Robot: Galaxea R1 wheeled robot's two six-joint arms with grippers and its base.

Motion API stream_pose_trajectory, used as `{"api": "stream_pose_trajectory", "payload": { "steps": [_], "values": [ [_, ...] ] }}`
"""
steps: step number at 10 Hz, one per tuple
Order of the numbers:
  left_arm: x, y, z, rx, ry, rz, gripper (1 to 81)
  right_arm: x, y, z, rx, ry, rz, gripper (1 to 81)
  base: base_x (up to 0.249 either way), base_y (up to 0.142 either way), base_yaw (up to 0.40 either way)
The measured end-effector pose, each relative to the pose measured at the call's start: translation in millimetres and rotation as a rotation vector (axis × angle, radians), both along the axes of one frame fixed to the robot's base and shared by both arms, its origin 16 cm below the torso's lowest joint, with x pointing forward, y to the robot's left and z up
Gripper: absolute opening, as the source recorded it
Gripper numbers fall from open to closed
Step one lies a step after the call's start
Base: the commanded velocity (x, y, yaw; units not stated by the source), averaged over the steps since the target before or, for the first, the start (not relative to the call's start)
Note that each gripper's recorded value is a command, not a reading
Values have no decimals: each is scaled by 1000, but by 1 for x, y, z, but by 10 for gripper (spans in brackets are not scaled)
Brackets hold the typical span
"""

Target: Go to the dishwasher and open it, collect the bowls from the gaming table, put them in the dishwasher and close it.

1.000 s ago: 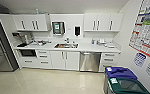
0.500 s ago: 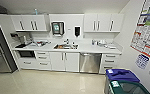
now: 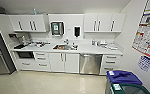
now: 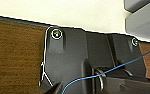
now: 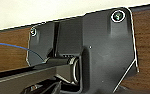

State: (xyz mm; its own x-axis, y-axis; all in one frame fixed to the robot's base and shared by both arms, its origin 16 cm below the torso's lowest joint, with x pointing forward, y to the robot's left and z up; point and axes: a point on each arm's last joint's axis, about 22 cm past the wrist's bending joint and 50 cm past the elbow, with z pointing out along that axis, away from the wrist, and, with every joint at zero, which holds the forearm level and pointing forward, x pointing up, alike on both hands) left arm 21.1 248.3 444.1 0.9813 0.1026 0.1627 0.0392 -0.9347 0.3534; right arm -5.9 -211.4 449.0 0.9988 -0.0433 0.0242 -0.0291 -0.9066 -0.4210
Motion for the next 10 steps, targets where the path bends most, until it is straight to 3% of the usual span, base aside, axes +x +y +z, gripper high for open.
{"api": "stream_pose_trajectory", "payload": {
  "steps": [8,10],
  "values": [
    [2,-5,0,-6,-3,1,811,0,5,1,8,0,-1,811,119,0,0],
    [-3,3,0,4,1,1,811,-4,16,2,24,3,0,811,133,0,0]
  ]
}}
